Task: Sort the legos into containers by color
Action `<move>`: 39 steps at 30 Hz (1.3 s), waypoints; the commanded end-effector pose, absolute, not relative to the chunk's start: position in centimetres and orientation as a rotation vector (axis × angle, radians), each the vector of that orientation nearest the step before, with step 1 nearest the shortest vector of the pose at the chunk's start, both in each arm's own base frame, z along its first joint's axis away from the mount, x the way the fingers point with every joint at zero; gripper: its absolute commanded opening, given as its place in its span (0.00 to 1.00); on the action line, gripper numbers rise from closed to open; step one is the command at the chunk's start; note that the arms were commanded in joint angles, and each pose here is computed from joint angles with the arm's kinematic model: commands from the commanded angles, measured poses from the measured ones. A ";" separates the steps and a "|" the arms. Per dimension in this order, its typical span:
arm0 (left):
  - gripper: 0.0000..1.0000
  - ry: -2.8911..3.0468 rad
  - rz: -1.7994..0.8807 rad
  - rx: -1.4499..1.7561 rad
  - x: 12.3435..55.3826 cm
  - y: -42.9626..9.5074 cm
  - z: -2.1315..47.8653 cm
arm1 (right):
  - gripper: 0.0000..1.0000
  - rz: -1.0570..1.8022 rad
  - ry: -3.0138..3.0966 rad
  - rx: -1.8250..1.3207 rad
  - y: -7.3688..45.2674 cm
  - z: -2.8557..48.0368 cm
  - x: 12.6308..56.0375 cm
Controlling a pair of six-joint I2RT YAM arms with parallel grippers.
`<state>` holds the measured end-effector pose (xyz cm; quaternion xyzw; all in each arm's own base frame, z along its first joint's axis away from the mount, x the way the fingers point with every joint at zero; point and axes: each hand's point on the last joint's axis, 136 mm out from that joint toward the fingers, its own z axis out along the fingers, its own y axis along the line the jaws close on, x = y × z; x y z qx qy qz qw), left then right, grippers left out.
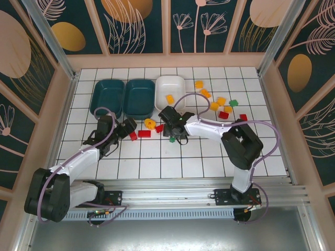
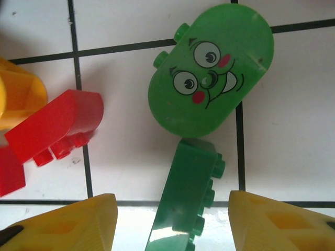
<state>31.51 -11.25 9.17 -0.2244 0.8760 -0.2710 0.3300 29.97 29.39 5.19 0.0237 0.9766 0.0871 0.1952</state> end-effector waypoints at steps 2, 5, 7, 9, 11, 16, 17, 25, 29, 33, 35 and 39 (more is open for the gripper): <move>0.99 2.284 -0.709 -0.561 31.1 -11.1 9.5 | 0.50 0.235 2.726 0.165 29.3 3.5 30.7; 0.98 2.280 -0.694 -0.552 30.9 -10.9 9.6 | 0.37 0.197 2.740 0.175 29.1 2.6 30.6; 0.99 2.283 -0.687 -0.547 30.7 -10.8 9.6 | 0.30 0.191 2.742 0.190 28.9 2.6 30.3; 0.98 2.280 -0.685 -0.542 30.6 -10.8 9.7 | 0.24 0.177 2.736 0.197 28.6 2.8 30.0; 0.99 2.276 -0.680 -0.540 30.5 -10.7 9.7 | 0.17 0.150 2.716 0.189 28.4 3.4 29.6; 0.99 2.265 -0.648 -0.542 30.5 -10.2 10.1 | 0.14 0.158 2.624 0.077 30.4 7.9 28.2; 0.99 2.260 -0.637 -0.548 30.5 -10.0 10.1 | 0.14 0.175 2.601 0.065 30.9 8.9 28.5; 0.98 2.271 -0.664 -0.564 31.0 -10.5 10.0 | 0.14 0.394 2.384 -0.125 38.9 15.2 36.1; 0.94 2.357 -0.684 -0.564 30.9 -11.3 8.3 | 0.16 0.458 2.375 -0.174 41.6 14.5 40.8; 0.89 2.400 -0.728 -0.578 30.7 -12.1 7.3 | 0.22 0.506 2.337 -0.231 43.9 14.9 44.0; 0.86 2.401 -0.763 -0.575 30.7 -12.5 7.4 | 0.35 0.529 2.340 -0.254 44.7 15.2 44.9; 0.84 2.432 -0.752 -0.565 30.7 -12.6 6.8 | 0.52 0.523 2.323 -0.255 44.6 16.4 45.8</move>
